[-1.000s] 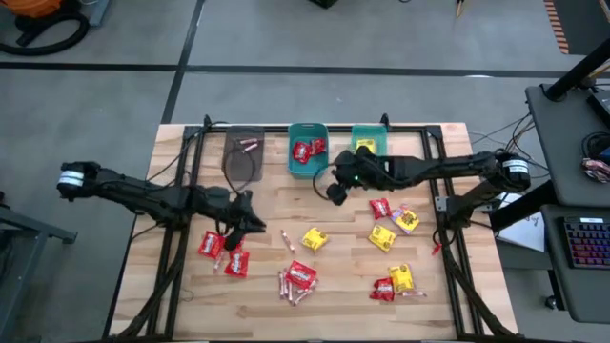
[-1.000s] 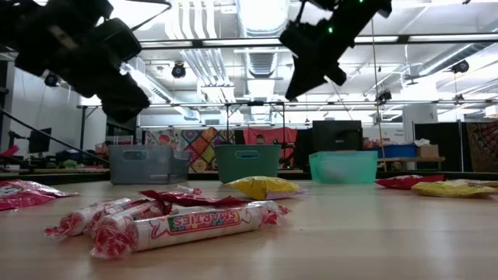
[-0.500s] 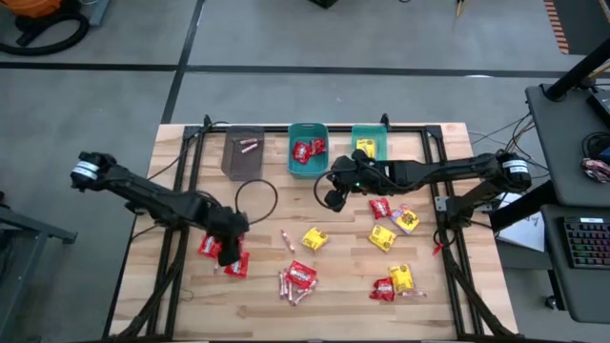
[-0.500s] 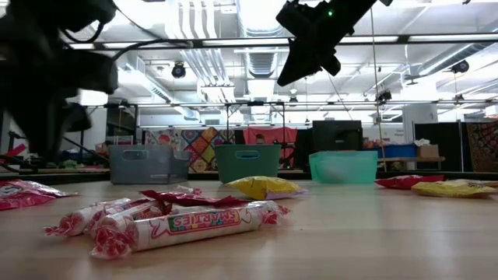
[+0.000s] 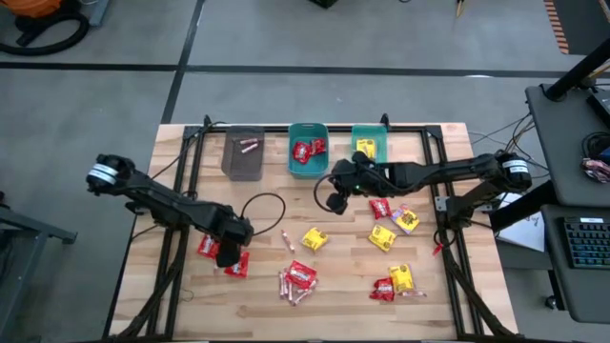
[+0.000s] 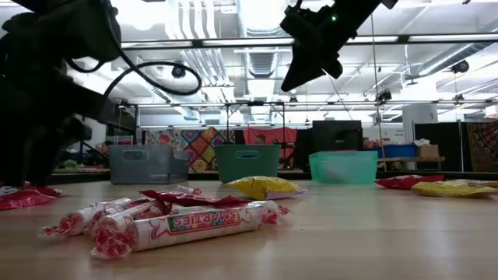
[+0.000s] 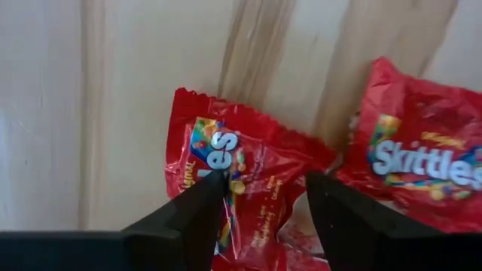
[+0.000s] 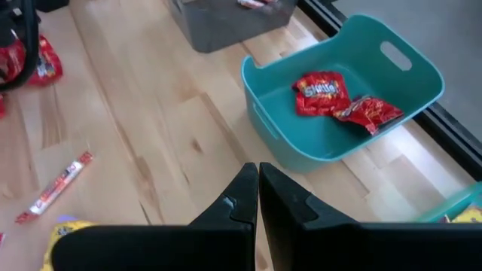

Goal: Sort candy
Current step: Put the top left red candy on the dark green bin

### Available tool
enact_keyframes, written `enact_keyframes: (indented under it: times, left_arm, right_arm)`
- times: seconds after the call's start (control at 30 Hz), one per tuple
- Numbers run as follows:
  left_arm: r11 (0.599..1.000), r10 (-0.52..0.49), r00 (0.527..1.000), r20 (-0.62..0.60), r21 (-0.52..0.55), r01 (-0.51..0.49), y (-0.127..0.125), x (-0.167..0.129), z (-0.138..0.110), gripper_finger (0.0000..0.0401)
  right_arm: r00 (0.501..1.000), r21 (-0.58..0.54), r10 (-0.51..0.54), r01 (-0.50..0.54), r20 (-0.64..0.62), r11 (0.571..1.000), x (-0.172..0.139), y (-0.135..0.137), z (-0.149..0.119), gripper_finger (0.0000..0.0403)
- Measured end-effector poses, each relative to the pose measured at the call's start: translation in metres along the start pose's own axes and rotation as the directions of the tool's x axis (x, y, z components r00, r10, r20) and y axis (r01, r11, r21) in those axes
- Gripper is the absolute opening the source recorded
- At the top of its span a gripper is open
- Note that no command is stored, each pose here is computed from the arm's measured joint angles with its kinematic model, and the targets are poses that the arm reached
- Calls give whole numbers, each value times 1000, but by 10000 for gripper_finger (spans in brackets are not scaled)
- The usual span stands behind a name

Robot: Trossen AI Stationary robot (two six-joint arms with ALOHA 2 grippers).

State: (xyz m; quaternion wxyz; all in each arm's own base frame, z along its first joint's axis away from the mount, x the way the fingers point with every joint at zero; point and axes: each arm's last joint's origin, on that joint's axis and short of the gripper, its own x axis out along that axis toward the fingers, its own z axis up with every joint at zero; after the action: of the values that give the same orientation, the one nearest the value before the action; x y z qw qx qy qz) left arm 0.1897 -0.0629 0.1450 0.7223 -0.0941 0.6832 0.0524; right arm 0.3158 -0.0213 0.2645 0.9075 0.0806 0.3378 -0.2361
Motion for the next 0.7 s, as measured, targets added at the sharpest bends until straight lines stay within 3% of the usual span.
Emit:
enact_keyframes:
  times: [0.2,0.5,0.7]
  left_arm:
    - [999,35,999,-25,5,-35,0,7,1,143]
    - [998,11,999,32,69,-14,-7,-7,13,14]
    - [993,-11,997,70,118,3,-14,-27,23,9]
  right_arm:
    - [1000,-7,-8,8,-27,1000,4,-1,-9,9]
    - [999,4,-9,10,-43,1000,6,0,-15,9]
    - [998,-10,-8,7,-63,1000,7,2,-23,9]
